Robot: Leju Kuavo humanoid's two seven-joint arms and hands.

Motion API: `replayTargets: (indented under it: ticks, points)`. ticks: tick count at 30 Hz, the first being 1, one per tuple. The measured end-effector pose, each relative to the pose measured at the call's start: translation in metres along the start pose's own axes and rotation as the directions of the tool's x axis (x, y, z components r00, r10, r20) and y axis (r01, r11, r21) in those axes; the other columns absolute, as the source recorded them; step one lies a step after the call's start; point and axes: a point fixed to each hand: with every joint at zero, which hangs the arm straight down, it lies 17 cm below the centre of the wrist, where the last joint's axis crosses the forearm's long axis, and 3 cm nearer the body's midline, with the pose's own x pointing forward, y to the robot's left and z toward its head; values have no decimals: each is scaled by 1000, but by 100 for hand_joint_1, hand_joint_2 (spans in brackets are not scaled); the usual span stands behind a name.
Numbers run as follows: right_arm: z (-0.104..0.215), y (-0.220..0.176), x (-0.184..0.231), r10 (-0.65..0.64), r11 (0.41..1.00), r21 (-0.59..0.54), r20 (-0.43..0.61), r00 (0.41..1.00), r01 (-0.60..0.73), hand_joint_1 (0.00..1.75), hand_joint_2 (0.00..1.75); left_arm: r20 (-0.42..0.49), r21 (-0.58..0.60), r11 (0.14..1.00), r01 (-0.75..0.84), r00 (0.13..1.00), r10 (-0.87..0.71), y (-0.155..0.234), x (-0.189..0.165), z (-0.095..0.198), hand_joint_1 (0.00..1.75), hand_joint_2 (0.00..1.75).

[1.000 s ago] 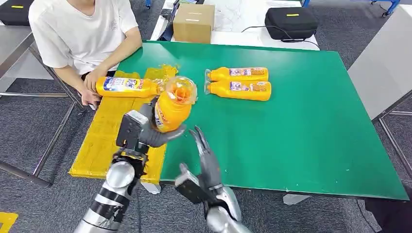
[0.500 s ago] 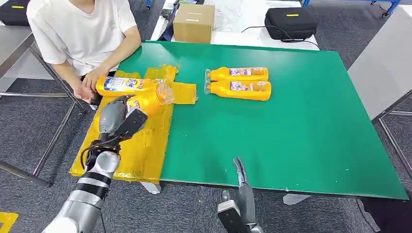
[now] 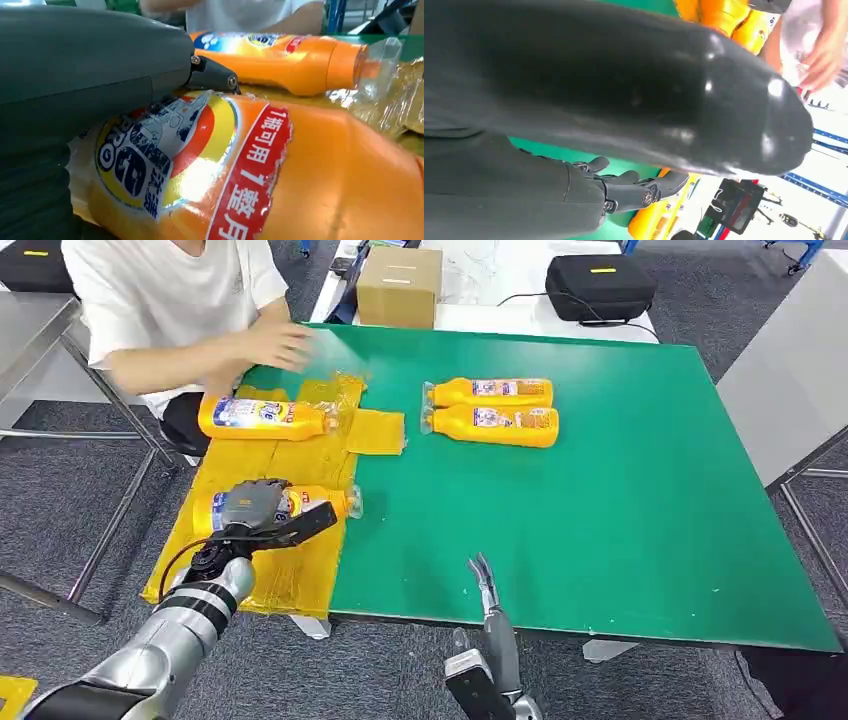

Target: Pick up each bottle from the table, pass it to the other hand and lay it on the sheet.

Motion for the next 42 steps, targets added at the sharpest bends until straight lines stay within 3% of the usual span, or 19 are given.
replayTargets:
  ticks: [2, 4, 5, 8, 9, 14, 21, 22, 25, 27, 31, 36, 42]
  points:
    - [0, 0, 0, -3, 1000, 0, 1, 1000, 3, 0, 0, -6, -28, 1000, -10, 1000, 10, -3, -2, -1, 17, 175]
    - [0, 0, 0, -9, 1000, -3, -2, 1000, 9, 0, 0, 0, -53, 998, -23, 1000, 23, -7, -2, -2, 17, 175]
    - [0, 0, 1, -11, 1000, -4, 0, 1000, 11, 0, 0, 6, -72, 997, -39, 999, 40, -10, -1, -1, 0, 175]
    - [0, -1, 2, -20, 1000, -10, 7, 1000, 20, 0, 0, 19, -119, 988, -99, 995, 102, -18, 2, 1, 0, 175]
    - [0, -2, 2, -24, 1000, -12, 7, 1000, 24, 0, 0, 18, -140, 982, -125, 992, 129, -23, 3, 3, 0, 0]
    - [-3, -2, 3, -40, 999, -12, 21, 999, 40, 0, 0, 26, -246, 938, -242, 966, 256, -30, 14, 4, 0, 0]
    - [0, 1, 6, -47, 999, -9, 36, 998, 47, 0, 0, 99, -270, 886, -378, 904, 416, -25, 33, 7, 0, 0]
    - [-1, 0, 5, -46, 999, -12, 36, 998, 47, 0, 0, 116, -267, 873, -407, 886, 449, -22, 37, 8, 0, 175]
    - [-1, -1, 4, -44, 999, -15, 35, 998, 44, 0, 0, 175, -247, 855, -457, 846, 503, -17, 52, 13, 0, 175]
    - [-1, -1, 4, -41, 999, -17, 34, 999, 42, 0, 0, 251, -197, 814, -546, 775, 580, -1, 75, 17, 0, 175]
    - [0, 1, 2, -28, 1000, -8, 22, 999, 29, 0, 0, 432, -19, 678, -735, 605, 668, 71, 120, 31, 0, 175]
    - [1, 4, 3, -9, 1000, -5, 24, 1000, 9, 0, 0, 683, 234, 507, -829, 512, 522, 198, 146, 75, 0, 175]
    - [2, 5, 3, -8, 1000, -4, 22, 1000, 8, 0, 0, 776, 255, 442, -860, 455, 437, 245, 163, 111, 0, 175]
